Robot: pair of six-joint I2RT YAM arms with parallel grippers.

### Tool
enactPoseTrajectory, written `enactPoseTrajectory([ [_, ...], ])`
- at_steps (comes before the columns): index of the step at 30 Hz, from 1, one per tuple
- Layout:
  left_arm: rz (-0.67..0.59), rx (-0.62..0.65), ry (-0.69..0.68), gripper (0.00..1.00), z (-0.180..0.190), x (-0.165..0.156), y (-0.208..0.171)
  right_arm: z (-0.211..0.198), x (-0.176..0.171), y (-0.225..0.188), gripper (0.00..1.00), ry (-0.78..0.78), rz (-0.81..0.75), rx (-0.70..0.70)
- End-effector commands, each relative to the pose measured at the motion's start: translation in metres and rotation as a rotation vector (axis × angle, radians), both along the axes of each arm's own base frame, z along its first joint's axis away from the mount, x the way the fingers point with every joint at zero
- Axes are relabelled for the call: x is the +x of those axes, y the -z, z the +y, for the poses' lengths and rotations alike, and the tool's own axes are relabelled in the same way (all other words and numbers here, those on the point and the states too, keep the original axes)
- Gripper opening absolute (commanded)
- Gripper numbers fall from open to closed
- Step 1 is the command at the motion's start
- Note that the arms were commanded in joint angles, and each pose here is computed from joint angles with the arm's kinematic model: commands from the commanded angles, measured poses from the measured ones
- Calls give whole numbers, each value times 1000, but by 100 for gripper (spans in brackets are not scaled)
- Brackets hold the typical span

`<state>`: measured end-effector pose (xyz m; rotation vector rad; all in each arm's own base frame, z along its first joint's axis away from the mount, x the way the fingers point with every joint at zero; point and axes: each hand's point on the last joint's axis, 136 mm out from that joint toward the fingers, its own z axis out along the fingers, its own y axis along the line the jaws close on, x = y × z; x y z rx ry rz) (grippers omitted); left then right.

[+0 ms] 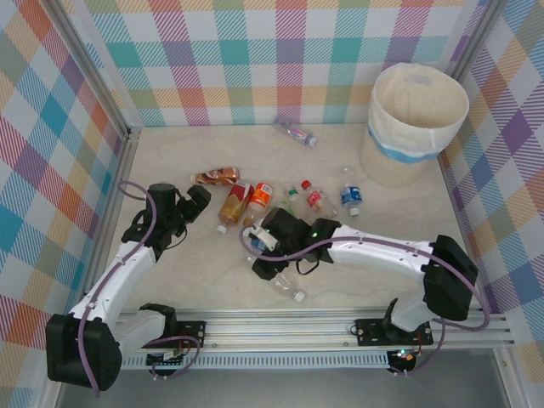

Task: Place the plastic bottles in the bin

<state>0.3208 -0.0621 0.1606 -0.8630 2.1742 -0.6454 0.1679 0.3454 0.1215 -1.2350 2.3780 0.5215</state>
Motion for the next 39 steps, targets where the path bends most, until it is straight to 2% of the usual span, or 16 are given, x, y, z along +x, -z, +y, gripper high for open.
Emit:
enactPoseTrajectory([
  [1, 20, -13, -7, 100, 4, -2, 5, 9, 2, 16, 78, 12, -53, -41],
  [8, 48, -35, 14, 100, 1, -4, 14, 11, 7, 45, 76, 56, -103, -157],
  [16, 120, -52, 42, 100, -2, -14, 29, 19, 6, 70, 76, 50, -114, -212],
  [24, 133, -48, 49, 100, 1, -19, 31, 18, 12, 94, 69, 33, -130, -297],
  [27, 133, -52, 55, 100, 2, -18, 31, 19, 18, 93, 59, 56, -153, -298],
  [32, 124, -57, 52, 100, 4, -12, 28, 23, 20, 82, 51, 53, -178, -273],
  [39, 98, -34, -3, 100, 13, -5, 21, 28, 21, 29, 49, -6, -269, -121],
])
